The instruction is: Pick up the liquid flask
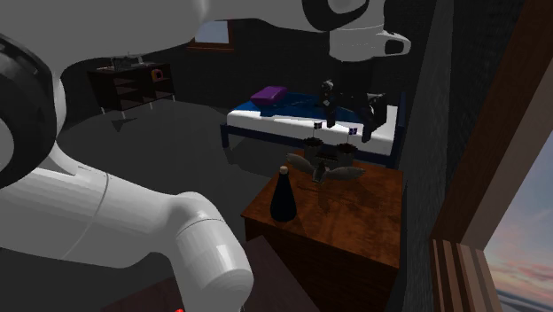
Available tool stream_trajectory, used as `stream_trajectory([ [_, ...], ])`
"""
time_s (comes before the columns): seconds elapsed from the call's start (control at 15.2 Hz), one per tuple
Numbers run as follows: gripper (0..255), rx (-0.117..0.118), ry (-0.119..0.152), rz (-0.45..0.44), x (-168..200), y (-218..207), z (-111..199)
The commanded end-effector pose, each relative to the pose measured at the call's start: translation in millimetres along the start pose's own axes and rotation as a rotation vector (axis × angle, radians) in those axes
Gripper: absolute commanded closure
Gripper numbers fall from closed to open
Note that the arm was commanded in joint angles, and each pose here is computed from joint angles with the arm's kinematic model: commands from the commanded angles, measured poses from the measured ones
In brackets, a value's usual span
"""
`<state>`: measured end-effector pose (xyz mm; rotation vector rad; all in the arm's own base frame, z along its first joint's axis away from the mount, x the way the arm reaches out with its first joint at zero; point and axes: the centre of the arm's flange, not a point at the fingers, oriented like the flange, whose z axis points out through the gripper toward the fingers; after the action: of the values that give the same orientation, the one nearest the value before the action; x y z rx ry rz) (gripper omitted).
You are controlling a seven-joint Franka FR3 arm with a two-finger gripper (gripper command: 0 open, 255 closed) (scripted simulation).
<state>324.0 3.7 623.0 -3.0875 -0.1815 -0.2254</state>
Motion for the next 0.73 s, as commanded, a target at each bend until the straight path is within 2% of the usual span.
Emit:
stream_trajectory([
  [0.0, 0, 0.000, 0.000, 0.000, 0, 0, 0],
  [0.66, 0, -0.005, -0.005, 0.065, 21, -97, 88],
])
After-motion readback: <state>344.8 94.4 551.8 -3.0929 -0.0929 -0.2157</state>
